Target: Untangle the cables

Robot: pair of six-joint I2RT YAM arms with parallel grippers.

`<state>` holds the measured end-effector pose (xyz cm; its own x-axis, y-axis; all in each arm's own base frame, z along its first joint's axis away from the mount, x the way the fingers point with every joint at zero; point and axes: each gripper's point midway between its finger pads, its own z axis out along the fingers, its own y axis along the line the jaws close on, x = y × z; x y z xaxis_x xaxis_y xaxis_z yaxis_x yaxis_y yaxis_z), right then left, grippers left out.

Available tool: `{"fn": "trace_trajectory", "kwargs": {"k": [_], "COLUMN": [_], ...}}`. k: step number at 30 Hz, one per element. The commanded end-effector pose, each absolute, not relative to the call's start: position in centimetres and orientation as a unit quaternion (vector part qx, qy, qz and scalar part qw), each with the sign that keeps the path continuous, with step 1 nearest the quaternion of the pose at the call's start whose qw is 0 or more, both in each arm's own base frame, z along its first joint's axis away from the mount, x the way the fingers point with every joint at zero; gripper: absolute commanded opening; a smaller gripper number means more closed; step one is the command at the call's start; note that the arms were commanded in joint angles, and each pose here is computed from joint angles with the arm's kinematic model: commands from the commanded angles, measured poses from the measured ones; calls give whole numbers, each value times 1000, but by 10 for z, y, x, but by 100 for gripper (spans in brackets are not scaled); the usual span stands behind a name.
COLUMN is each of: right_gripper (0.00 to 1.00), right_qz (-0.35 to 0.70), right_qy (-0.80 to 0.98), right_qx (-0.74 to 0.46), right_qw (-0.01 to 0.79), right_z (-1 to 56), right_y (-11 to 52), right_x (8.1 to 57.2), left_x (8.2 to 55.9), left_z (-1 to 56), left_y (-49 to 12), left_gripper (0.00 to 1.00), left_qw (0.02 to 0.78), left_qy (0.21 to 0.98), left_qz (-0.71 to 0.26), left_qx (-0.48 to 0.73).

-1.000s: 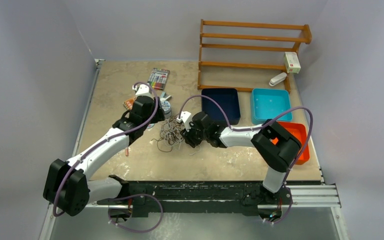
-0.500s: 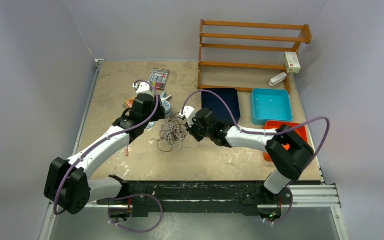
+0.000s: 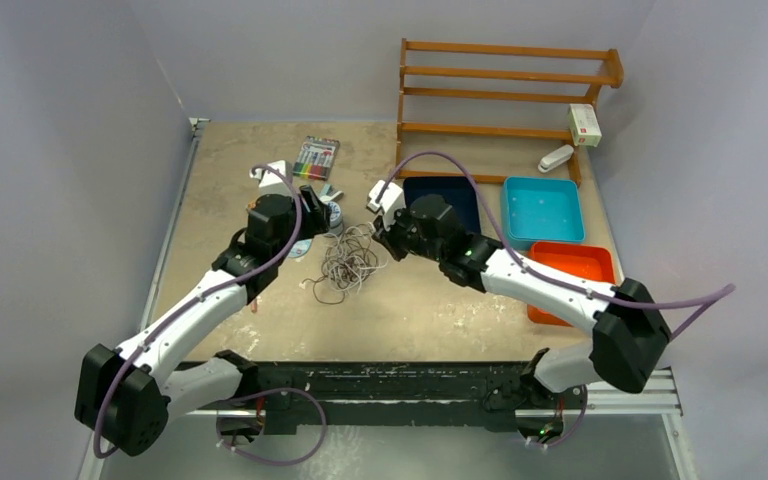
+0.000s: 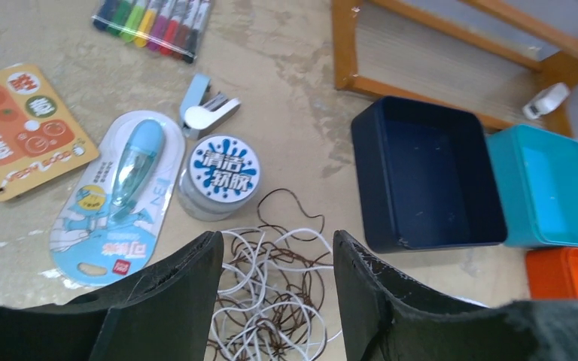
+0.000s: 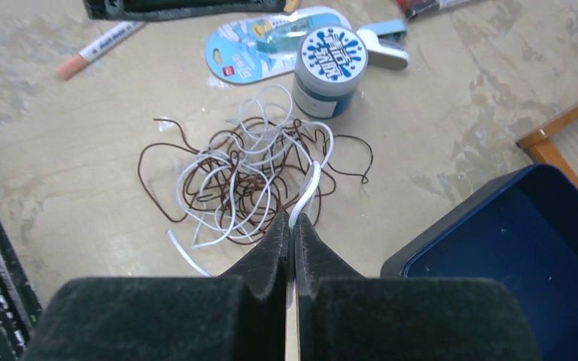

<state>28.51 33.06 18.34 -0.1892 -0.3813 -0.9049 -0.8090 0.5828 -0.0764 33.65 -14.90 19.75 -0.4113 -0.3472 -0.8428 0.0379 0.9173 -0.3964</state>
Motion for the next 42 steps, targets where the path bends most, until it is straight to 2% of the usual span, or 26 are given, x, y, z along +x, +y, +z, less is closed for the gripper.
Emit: {"fn": "trace_trajectory", "kwargs": {"k": [1, 7, 13, 27, 31, 37, 42], "right_gripper": [0, 0, 0, 0, 0, 0, 0], "right_qz": [261, 264, 287, 298, 297, 301, 312], "right_qy": [699, 678, 630, 583, 573, 565, 569], "right_qx": [-376, -310, -341, -364, -347, -331, -342], "right_qw": [549, 612, 636, 663, 680, 694, 679], "right_z": [244, 294, 324, 405, 424, 450, 445], "right_y": [338, 323, 331, 338, 337, 341, 351], "right_x": [282, 289, 280, 275, 279, 285, 286], "left_x": [338, 333, 319, 317, 317, 302, 279], "left_z": [237, 251, 250, 229, 221, 227, 219], "left_y": [-166, -163, -159, -158, -168, -178, -195], "left_gripper": [55, 57, 59, 58, 58, 57, 59], "left_qw": [575, 601, 633, 641, 633, 659, 689], "left_qy": [772, 744, 688, 690, 693, 646, 636], "left_qz": [-256, -276, -332, -321, -334, -381, -347], "left_qx": [-88, -93, -124, -101, -79, -63, 33]}}
